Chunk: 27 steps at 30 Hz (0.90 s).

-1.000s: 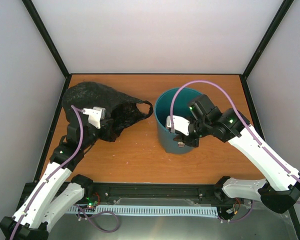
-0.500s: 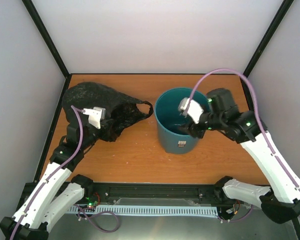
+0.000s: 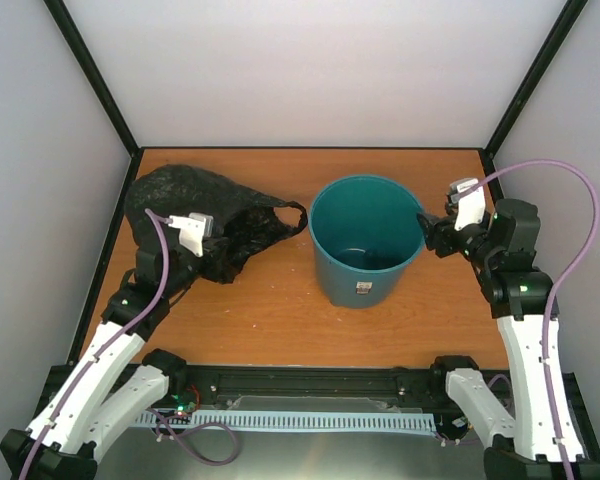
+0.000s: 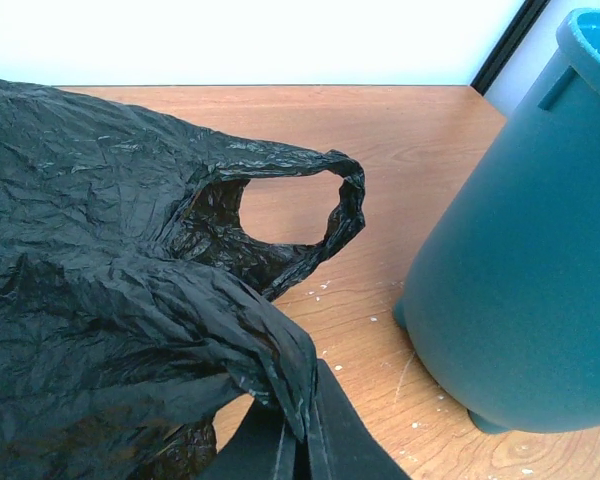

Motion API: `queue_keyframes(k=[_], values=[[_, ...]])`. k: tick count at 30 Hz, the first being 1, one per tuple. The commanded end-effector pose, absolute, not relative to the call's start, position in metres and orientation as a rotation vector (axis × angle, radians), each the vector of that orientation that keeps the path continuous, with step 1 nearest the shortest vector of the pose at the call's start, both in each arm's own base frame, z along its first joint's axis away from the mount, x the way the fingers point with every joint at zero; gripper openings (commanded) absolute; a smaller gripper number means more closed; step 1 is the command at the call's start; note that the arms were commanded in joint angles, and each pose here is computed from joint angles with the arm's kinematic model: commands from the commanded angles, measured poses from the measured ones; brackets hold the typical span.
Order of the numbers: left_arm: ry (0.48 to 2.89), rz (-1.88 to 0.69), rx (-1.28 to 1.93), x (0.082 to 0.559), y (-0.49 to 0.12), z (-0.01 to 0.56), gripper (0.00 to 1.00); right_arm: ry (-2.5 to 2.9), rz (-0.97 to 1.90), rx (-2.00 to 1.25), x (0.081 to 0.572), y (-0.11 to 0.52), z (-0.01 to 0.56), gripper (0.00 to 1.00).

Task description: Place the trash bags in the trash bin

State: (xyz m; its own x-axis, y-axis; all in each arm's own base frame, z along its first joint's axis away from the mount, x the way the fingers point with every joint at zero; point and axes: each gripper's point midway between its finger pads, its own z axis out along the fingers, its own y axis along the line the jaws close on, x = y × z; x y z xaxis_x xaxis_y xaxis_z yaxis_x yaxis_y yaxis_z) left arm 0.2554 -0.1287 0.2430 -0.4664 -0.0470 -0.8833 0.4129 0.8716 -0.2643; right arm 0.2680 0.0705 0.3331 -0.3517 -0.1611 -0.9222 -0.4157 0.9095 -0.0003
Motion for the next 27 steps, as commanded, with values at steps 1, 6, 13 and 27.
queue_keyframes(k=[1, 6, 13, 27], values=[[1.956, -0.522, 0.268, 0.263, -0.127, 0.262, 0.01, 1.901, 0.278, -0.280, 0.291, 0.045, 0.325, 0.64], [1.942, -0.536, 0.217, 0.271, -0.126, 0.289, 0.01, 1.946, 0.337, -0.200, 0.307, 0.023, 0.298, 0.63], [1.871, -0.546, 0.194, 0.290, -0.131, 0.343, 0.01, 1.899, 0.309, -0.197, 0.292, 0.024, 0.302, 0.65], [1.602, -0.702, 0.171, 0.348, -0.164, 0.496, 0.01, 1.877, 0.360, -0.206, 0.282, 0.032, 0.298, 0.66]])
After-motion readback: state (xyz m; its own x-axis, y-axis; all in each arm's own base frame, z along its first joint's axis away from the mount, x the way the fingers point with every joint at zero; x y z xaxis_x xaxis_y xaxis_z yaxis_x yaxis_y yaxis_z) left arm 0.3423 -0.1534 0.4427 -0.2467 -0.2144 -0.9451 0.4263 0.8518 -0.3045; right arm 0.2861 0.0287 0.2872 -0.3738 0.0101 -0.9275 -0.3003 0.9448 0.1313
